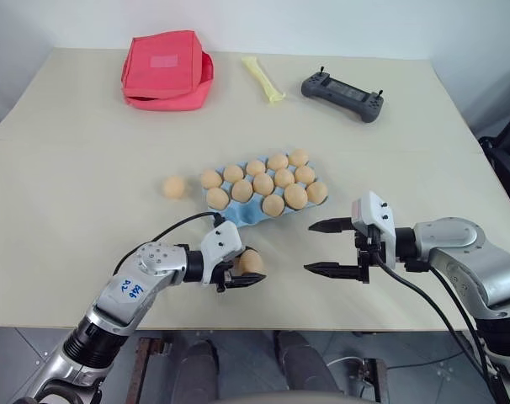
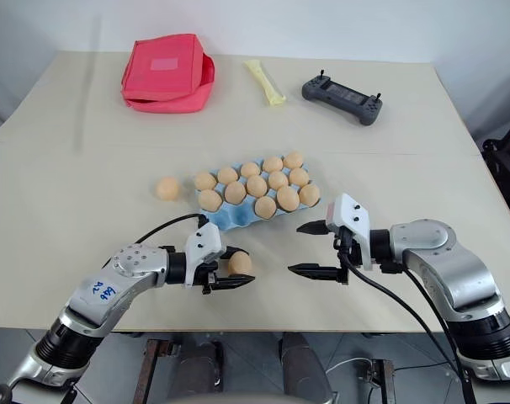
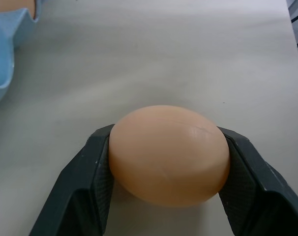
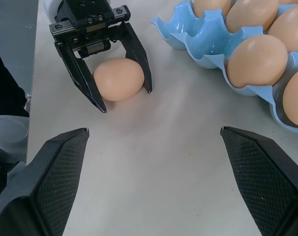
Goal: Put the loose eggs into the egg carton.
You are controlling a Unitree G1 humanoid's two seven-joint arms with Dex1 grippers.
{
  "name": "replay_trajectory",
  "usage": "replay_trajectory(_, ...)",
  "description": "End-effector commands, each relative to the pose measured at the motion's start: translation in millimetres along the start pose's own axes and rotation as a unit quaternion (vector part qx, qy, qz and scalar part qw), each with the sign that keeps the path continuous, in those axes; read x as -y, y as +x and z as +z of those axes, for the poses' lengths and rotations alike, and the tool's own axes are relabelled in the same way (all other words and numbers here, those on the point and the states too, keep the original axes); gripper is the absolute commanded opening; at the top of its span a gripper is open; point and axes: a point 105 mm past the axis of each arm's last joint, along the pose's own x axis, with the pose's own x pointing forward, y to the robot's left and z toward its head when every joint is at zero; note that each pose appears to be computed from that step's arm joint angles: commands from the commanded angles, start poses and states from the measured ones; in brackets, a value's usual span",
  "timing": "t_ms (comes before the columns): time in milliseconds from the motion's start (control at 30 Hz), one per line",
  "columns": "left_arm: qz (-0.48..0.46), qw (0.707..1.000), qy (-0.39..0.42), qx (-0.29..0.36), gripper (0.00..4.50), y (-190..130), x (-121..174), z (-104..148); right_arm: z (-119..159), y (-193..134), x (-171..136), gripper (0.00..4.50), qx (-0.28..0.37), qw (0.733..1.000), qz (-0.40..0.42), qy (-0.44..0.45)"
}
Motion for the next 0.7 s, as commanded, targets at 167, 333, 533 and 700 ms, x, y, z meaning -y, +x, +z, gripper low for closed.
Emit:
replay_trajectory(167, 0.004, 0.992, 0.015, 0.127, 2.5, -8.0, -2.9, 64.6, 10.3, -7.7, -0.7, 4.5, 0.008, 1.0, -0.01, -0.024)
replay_trajectory(333, 0.066, 0.988, 0.031, 0.139, 2.5, -13.9, -26.9, 76.5, 9.9, -8.7, -1.3, 4.5, 0.009, 1.0, -0.012, -0.025)
replay_trajectory(533, 0.163, 0.977, 0.037, 0.135, 2.5, -14.0, -64.7, 76.9, 9.6, -9.6, -1.4, 4.5, 0.01, 1.0, -0.016, -0.023)
replay_trajectory(700, 0.163, 0.979, 0.034, 0.115, 2.5, -12.2, -66.8, 68.3, 8.5, -11.5, -0.3, 4.5, 0.009, 0.999, -0.023, -0.02)
